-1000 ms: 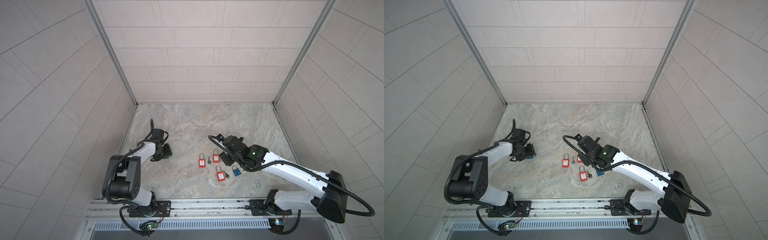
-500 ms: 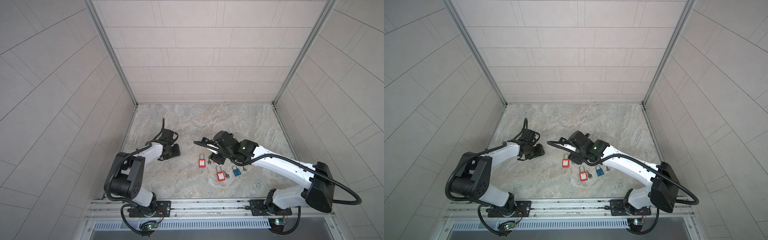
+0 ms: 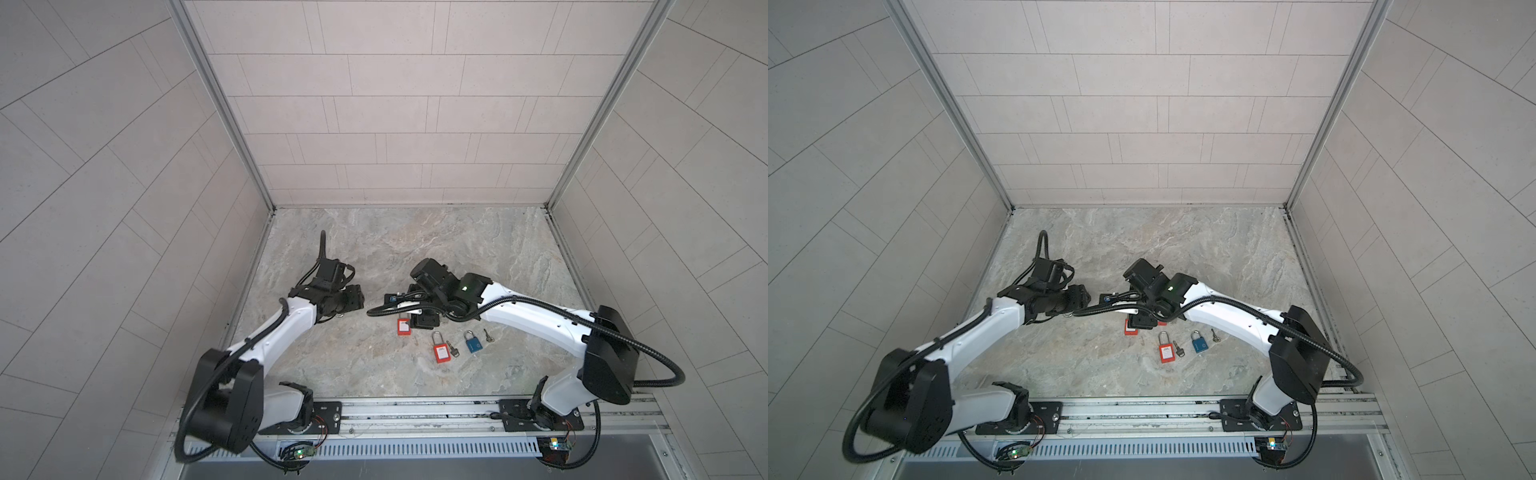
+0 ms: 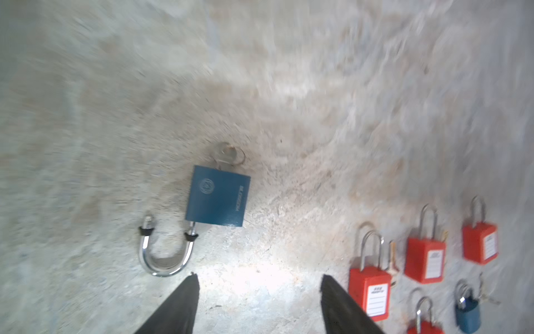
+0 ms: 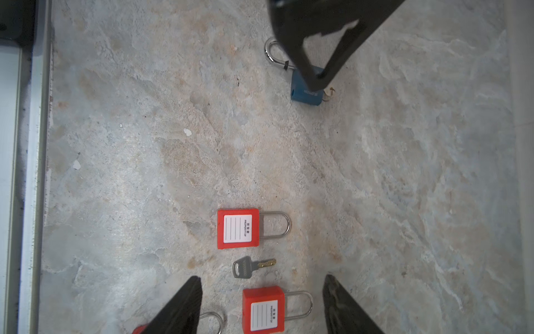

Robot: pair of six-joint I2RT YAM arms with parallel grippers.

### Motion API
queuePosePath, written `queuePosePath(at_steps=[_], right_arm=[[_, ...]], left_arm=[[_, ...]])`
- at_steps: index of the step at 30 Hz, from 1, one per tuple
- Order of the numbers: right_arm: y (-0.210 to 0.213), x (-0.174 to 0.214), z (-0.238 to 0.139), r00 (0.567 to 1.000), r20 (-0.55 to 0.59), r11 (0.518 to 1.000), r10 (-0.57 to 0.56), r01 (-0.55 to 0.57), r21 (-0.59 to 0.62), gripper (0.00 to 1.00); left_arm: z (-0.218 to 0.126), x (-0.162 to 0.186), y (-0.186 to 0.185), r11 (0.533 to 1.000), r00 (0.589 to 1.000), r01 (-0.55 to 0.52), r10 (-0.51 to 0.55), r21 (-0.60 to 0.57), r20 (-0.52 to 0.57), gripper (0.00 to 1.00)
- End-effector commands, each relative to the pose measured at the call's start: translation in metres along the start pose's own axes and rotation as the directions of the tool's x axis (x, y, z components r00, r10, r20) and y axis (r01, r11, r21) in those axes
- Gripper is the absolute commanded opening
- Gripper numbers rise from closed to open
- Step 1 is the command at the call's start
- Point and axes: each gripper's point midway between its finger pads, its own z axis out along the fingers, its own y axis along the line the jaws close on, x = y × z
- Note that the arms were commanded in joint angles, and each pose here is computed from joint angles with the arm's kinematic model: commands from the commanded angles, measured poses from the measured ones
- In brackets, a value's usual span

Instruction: Lock with the key

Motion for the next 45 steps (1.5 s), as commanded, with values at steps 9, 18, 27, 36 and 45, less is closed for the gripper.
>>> queuePosePath(at_steps=[9, 18, 27, 36, 45], right_arm=[[-0.003, -0.020, 0.018, 1.000, 0.015, 0.998, 0.010, -0.009, -0.055, 0.64], [0.009, 0.009, 0.012, 0.997, -0.027, 0.998, 0.067, -0.067, 0.000, 0.65], [0.011, 0.016, 0.008, 0.998, -0.028, 0.998, 0.053, -0.052, 0.021, 0.65], [0.007, 0.010, 0.009, 1.000, -0.019, 1.000, 0.011, -0.011, 0.021, 0.64], [0.010, 0.001, 0.015, 0.989, 0.048, 0.989, -0.139, 0.142, -0.049, 0.64]], left_arm=[[0.022, -0.025, 0.041, 0.990, 0.993, -0.030, 0.014, -0.139, -0.117, 0.78], [0.063, -0.025, 0.045, 0.990, 0.976, -0.042, 0.011, -0.138, -0.217, 0.79], [0.080, -0.017, 0.024, 0.997, 0.964, -0.070, 0.061, -0.025, -0.259, 0.76], [0.088, 0.002, -0.018, 0.975, 0.924, -0.164, 0.205, 0.149, -0.322, 0.70], [0.057, -0.002, -0.033, 0.954, 0.922, -0.236, 0.280, 0.186, -0.267, 0.69]])
